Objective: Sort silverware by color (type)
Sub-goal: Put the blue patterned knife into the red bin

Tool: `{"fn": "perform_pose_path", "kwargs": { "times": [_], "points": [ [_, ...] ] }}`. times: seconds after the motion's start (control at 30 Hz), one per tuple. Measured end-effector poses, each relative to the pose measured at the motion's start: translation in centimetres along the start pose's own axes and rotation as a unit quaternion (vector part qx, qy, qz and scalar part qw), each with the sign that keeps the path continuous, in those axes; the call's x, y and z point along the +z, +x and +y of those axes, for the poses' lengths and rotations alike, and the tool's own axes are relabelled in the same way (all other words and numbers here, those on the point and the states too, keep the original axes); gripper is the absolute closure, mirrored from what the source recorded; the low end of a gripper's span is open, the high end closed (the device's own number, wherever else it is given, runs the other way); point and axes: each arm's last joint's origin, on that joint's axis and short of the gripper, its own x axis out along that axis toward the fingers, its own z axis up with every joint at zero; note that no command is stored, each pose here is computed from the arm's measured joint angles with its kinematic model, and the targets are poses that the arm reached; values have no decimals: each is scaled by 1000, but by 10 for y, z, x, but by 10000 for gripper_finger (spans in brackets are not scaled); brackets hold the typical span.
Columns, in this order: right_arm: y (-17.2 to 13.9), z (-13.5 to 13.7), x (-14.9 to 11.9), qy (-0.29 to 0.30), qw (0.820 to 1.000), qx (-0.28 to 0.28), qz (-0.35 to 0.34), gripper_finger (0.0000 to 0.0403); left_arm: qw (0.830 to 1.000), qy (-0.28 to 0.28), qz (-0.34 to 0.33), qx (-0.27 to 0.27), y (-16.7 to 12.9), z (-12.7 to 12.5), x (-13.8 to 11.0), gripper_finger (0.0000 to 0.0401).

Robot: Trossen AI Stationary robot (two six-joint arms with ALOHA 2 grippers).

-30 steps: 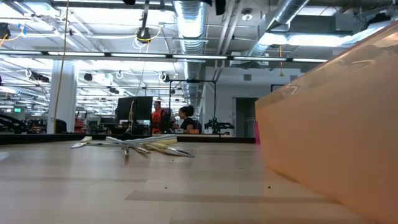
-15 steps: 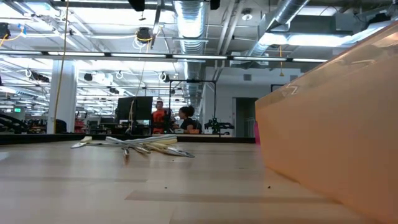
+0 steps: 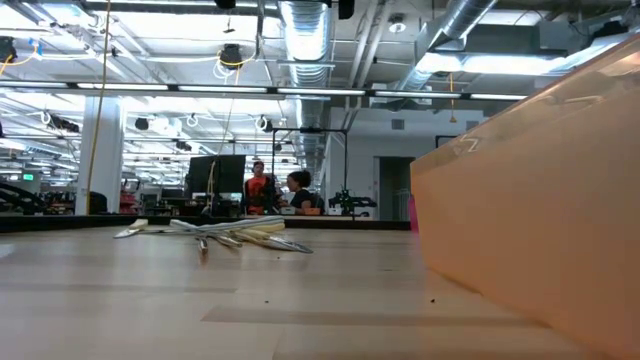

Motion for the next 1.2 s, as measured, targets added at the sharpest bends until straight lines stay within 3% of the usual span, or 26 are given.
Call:
{"fn": "perform_pose_path", "kwargs": {
  "times": [0.5,0.7,0.97,1.2],
  "points": [
    [0,0,-3,4,1000,1,17,158,1000,0,-2,-15,13,-1,-11,384],
    [0,-2,-8,6,999,-2,40,221,1000,0,-3,-16,13,-1,-11,384],
    [0,-4,-9,-2,999,-14,45,376,1000,-2,0,-9,13,0,-11,384],
    [0,-4,-10,5,998,-25,50,378,1000,-20,6,-6,13,0,-12,383]
  ]
}}
